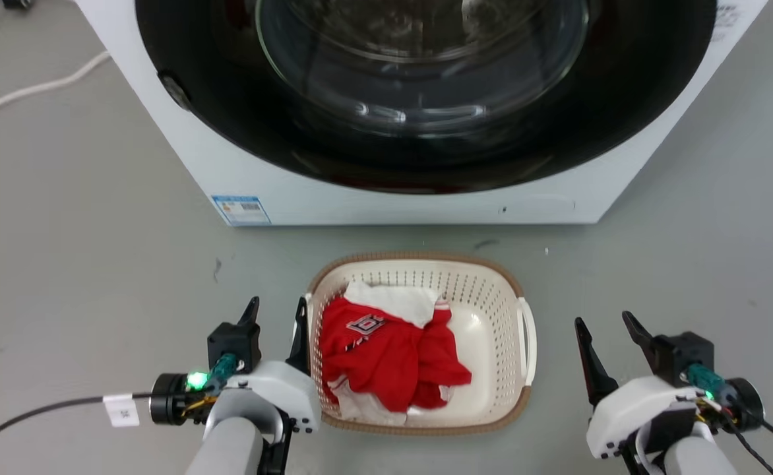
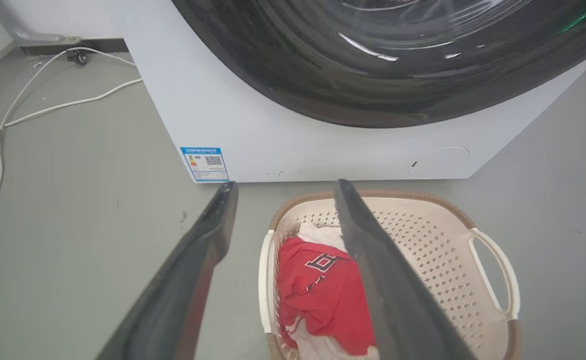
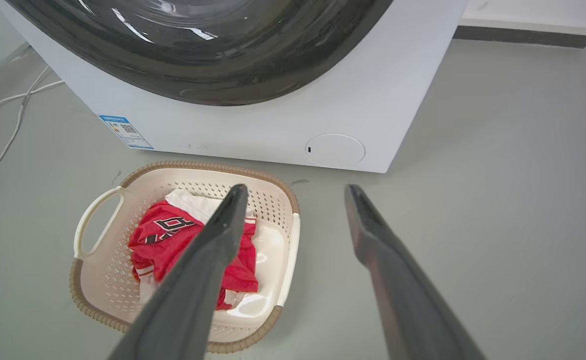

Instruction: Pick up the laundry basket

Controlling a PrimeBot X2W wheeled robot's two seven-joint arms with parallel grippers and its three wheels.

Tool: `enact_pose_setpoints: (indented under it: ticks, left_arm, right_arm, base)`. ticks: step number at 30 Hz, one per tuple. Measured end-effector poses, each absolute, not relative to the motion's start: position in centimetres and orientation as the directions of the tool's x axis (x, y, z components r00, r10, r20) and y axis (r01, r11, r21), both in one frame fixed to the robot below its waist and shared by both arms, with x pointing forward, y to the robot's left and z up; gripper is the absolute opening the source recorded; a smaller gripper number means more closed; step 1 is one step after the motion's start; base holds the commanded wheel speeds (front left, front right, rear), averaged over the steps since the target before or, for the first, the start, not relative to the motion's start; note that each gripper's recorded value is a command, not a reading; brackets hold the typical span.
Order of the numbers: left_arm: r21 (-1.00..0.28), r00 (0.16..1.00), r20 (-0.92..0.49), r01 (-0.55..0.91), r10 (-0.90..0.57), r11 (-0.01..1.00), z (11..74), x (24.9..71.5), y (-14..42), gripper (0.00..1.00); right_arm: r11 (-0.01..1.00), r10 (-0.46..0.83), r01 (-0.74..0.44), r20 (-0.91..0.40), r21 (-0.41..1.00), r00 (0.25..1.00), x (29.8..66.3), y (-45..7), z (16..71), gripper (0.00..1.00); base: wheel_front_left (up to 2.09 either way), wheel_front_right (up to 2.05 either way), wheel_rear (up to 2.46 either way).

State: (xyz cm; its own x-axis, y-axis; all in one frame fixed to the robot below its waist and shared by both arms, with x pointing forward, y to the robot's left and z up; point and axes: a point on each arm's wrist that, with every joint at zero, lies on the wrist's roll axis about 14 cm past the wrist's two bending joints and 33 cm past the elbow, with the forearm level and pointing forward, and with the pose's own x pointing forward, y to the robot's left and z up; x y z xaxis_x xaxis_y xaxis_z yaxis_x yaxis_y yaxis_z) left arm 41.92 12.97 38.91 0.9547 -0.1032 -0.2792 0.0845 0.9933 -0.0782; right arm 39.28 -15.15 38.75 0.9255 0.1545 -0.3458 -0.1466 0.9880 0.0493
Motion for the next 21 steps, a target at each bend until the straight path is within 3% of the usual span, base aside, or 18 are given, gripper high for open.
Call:
enact_pose_setpoints:
  ticks: [21]
  left_arm:
    - [-0.12,0.7,-0.705,0.039,-0.112,0.992,22.6,44.4,14.5,1.0]
  right_arm:
    - [0.977,0.21,-0.121,-0.723,0.174,0.658,41.2,-13.9,23.8,1.0]
  base:
    - [0.0,0.0,0.0]
